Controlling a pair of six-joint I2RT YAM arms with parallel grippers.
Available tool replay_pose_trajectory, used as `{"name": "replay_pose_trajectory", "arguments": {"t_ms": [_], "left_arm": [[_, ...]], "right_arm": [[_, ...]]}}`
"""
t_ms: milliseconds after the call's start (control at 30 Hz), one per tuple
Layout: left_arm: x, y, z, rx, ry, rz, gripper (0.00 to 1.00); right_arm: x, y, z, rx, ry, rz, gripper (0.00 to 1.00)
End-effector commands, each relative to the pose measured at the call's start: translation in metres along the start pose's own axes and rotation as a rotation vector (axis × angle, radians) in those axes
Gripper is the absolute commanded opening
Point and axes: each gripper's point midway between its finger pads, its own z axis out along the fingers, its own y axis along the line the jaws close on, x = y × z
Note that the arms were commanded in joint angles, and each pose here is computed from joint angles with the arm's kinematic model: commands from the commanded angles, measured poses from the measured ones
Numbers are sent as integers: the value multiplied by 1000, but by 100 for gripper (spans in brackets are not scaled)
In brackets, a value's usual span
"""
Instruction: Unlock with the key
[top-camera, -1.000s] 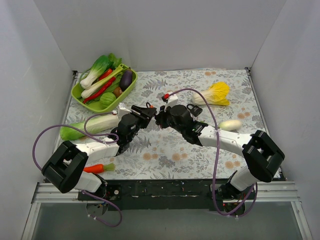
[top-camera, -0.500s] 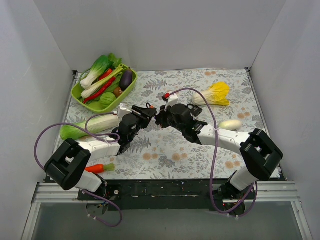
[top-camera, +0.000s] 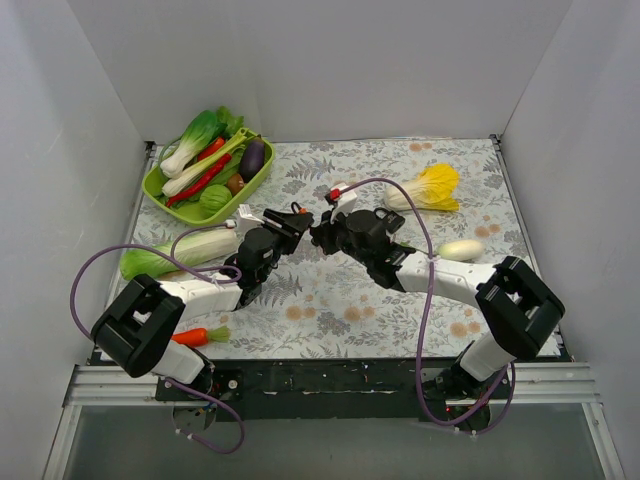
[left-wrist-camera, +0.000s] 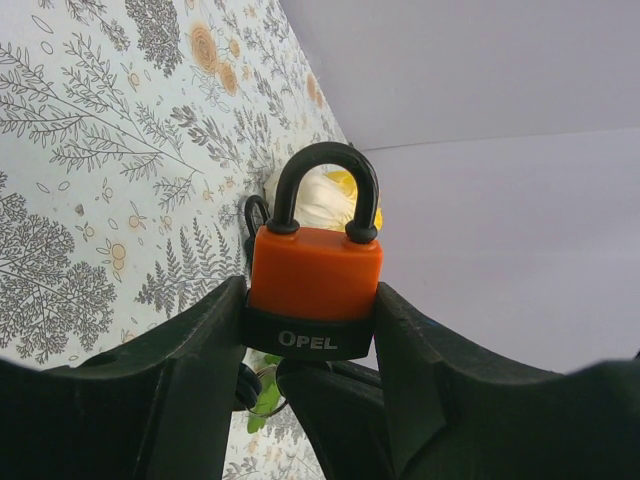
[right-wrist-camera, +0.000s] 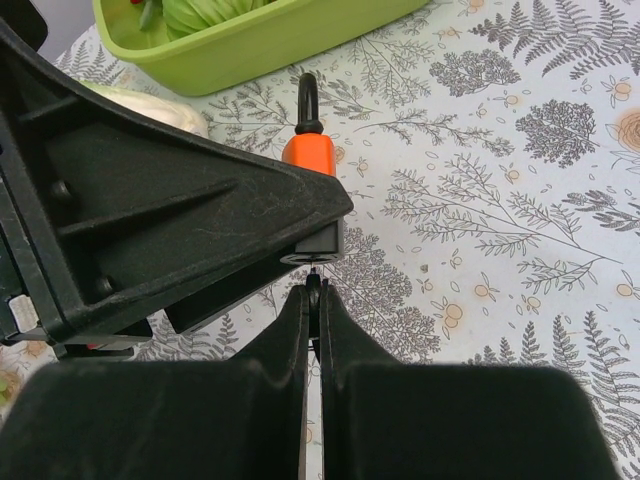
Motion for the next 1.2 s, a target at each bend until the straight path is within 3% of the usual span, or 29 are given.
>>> {"name": "replay_pose_trajectory", "arguments": {"t_ms": [0,633,867,1167], "left_arm": [[77,-69,-40,16,438,-660,0],[114,-26,-67,-112,507,-546,0],[135,-37,-68,-62,586,-478,0],[134,-53,-75,87,608,-397,0]], "right_arm": [[-103,-15,2,48,-388,25,1],[-159,-7,-7,-18,-384,61,1],[-152,-9,1,-60,-346,114,1],[-150,-18,-10,-124,-330,192,1]]}}
